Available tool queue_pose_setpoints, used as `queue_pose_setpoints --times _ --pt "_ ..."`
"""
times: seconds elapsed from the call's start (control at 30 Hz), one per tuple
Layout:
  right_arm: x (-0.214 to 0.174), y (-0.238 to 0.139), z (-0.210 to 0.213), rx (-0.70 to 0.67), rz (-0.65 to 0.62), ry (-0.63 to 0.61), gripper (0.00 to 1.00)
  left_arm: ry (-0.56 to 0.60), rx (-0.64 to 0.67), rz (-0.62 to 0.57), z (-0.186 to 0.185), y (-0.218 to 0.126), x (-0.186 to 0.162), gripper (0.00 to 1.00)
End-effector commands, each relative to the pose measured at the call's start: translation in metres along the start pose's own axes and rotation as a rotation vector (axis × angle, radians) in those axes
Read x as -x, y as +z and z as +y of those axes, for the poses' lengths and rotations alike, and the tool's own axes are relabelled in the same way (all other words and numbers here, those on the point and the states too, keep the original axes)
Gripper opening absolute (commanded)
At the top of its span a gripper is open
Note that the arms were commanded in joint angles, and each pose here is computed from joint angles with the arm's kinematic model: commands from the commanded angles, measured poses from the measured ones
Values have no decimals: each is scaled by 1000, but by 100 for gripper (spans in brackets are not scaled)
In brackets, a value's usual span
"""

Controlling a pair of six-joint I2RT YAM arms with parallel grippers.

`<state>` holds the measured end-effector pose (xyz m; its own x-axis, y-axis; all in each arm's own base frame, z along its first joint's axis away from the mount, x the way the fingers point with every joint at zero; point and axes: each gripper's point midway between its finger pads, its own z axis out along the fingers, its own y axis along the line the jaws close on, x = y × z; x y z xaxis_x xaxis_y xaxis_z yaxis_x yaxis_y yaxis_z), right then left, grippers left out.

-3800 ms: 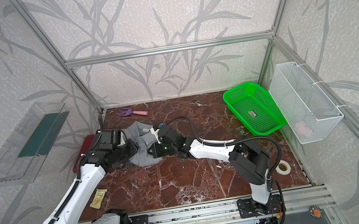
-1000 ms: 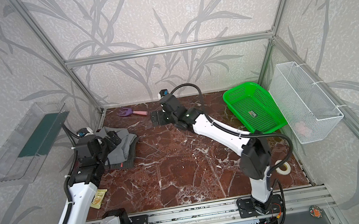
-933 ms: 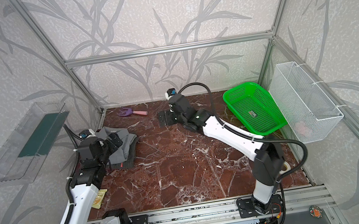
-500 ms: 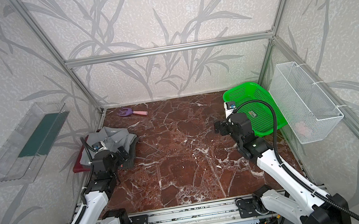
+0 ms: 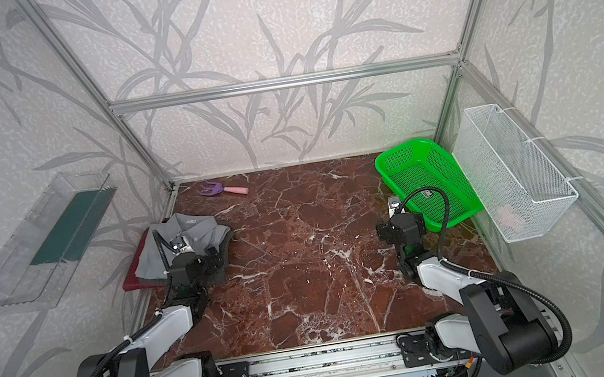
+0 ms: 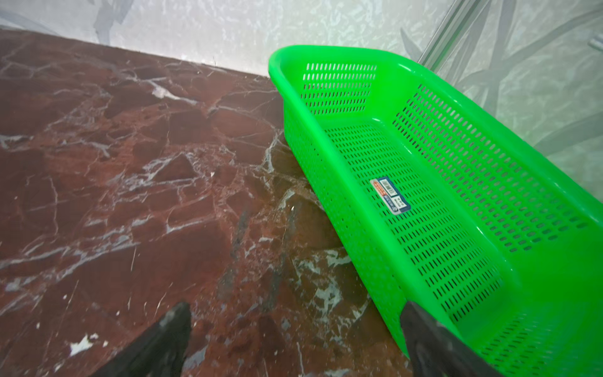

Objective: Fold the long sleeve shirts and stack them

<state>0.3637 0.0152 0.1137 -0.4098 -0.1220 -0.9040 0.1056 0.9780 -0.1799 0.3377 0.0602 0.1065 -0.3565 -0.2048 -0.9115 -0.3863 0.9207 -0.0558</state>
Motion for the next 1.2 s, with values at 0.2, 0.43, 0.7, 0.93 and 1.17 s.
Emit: queue_pose_setpoints --times 0.2,0.43,0.7,0.93,1.17 --pt "5 26 9 57 -107 22 99 34 -27 -122 -5 24 21 99" --pt "-4 36 6 88 -124 65 99 86 -33 -100 -16 45 8 99" --pt "-4 36 6 88 -122 64 99 94 -34 -129 -18 44 10 99" --pt "-4 36 6 88 -122 64 99 102 -29 -136 -19 44 10 99" --pt "-4 36 6 87 -124 65 99 104 -29 -137 -19 44 10 99"
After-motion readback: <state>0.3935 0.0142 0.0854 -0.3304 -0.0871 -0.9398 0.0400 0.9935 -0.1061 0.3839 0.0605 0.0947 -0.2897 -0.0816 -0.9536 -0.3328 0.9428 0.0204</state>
